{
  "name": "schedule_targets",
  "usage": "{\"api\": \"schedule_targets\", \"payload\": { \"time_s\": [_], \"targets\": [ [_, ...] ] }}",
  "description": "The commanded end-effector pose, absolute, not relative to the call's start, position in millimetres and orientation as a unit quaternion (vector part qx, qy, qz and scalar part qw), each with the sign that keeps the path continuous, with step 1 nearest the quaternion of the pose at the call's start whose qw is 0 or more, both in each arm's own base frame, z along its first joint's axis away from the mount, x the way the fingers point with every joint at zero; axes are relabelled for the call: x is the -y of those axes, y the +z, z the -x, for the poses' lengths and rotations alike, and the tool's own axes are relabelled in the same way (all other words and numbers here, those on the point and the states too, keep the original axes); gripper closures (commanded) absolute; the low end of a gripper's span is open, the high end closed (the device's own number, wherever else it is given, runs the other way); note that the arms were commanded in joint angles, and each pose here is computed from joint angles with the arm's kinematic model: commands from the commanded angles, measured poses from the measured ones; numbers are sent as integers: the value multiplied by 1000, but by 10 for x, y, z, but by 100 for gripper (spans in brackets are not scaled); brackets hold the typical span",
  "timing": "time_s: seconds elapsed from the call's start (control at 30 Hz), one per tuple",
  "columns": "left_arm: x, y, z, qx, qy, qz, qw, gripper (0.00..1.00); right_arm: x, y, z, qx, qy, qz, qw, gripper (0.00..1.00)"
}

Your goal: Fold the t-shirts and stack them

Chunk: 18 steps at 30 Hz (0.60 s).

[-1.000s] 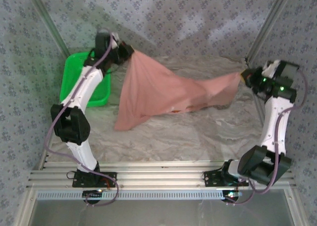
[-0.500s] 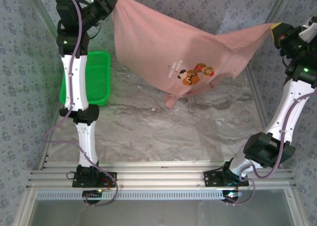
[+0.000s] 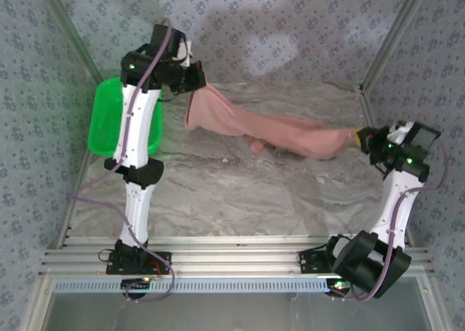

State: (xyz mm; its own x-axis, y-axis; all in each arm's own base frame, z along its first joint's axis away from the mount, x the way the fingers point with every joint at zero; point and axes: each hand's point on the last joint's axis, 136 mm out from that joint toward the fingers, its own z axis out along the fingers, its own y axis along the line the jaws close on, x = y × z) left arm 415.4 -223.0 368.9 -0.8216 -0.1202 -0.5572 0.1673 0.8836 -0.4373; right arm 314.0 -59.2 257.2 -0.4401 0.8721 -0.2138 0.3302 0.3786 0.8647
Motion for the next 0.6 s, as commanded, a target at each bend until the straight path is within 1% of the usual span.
{"api": "schedule_targets", "payload": {
  "time_s": [0.0, 0.13, 0.23, 0.27, 0.37, 0.5, 0.57],
  "targets": [
    [1738, 3473, -3791, -960, -135, 1, 245, 100, 533, 2402, -2981, -774, 362, -391, 343, 100],
    [1486, 3440, -3626, -970, -113, 10, 215, 100, 514, 2427, -2989, -777, 362, -383, 344, 100],
    [1292, 3411, -3457, -972, -119, 25, 202, 100, 491, 2480, -3038, -779, 369, -375, 342, 100],
    [1223, 3373, -3382, -969, -134, 39, 203, 100, 492, 2499, -3053, -778, 371, -374, 342, 100],
    [1055, 2984, -3110, -960, -182, 100, 188, 100, 468, 2534, -3117, -783, 374, -363, 340, 100],
    [1190, 2453, -2873, -942, -247, 144, 174, 100, 412, 2464, -3126, -798, 367, -359, 315, 100],
    [1190, 2289, -2754, -936, -261, 161, 175, 100, 399, 2379, -3064, -813, 346, -356, 303, 100]
  ]
}}
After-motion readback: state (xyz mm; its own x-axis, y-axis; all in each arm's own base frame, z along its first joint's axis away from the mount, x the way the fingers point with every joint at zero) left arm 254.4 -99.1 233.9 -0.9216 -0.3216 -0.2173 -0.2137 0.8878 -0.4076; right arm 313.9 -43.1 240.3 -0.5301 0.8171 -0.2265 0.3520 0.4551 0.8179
